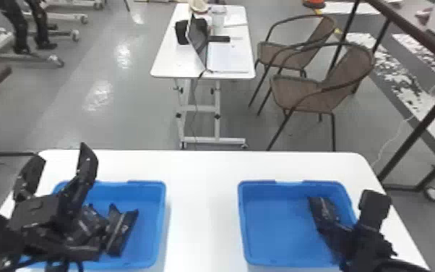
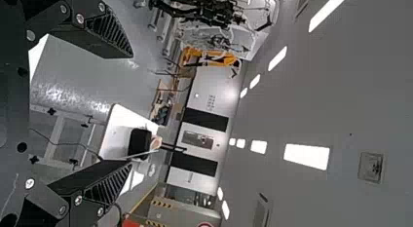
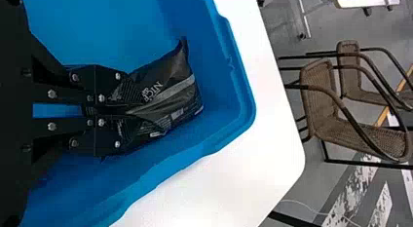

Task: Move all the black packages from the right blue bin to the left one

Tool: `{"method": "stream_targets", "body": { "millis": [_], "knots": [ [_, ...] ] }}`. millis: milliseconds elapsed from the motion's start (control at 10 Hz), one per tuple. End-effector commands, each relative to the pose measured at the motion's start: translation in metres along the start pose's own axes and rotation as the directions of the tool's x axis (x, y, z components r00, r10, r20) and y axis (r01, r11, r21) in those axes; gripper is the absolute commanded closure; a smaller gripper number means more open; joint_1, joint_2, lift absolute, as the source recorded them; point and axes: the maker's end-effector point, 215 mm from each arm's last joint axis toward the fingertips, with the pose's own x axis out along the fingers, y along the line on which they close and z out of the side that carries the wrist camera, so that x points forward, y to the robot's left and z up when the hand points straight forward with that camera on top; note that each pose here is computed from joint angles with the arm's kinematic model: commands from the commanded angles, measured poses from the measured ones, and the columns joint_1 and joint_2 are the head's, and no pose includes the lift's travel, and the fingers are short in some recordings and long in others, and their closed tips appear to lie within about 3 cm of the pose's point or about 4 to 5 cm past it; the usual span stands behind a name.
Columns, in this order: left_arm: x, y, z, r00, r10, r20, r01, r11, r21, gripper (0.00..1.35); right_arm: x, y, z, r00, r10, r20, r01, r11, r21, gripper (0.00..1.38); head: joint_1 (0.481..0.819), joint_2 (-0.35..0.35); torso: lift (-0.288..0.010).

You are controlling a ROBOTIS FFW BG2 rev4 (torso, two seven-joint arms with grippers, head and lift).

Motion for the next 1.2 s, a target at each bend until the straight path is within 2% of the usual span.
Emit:
{"method": "stream_targets", "body": {
  "millis": [0,200,400,600,800,900,1100],
  "knots": [
    [0.000,-0.001,0.001,1.000,-0.002,0.005,0.002,1.000,0.002,0.26,-0.007,0.024,0.016,0.997,0.065,0.028,-0.066,0.998,0.020,1.09,0.695,-0.026,-0.042],
    [0.003,-0.002,0.006,1.000,-0.003,0.017,0.003,1.000,0.001,0.26,-0.031,0.082,0.053,0.964,0.249,0.090,-0.251,0.968,0.015,1.09,0.695,0.006,-0.042],
    [0.005,0.000,0.010,1.000,0.001,0.026,-0.001,1.000,-0.011,0.26,-0.067,0.140,0.089,0.896,0.423,0.134,-0.421,0.906,-0.038,1.09,0.695,0.058,-0.042],
    [0.008,-0.003,0.007,1.000,0.000,0.012,0.001,0.999,-0.045,0.26,-0.095,0.191,0.110,0.820,0.552,0.154,-0.545,0.834,-0.086,1.09,0.695,0.114,-0.042],
    [0.022,-0.012,-0.008,0.997,-0.052,-0.059,0.044,0.989,-0.141,0.26,-0.109,0.248,0.120,0.714,0.691,0.113,-0.655,0.716,-0.243,1.09,0.695,0.166,-0.042],
    [0.030,-0.021,-0.010,0.992,-0.097,-0.078,0.084,0.984,-0.154,0.26,-0.115,0.273,0.124,0.655,0.750,0.086,-0.694,0.643,-0.324,1.09,0.695,0.187,-0.042],
    [0.040,-0.044,-0.021,0.971,-0.192,-0.139,0.148,0.949,-0.278,0.26,-0.130,0.312,0.131,0.579,0.812,0.072,-0.712,0.548,-0.439,1.09,0.695,0.210,-0.042]
  ]
}}
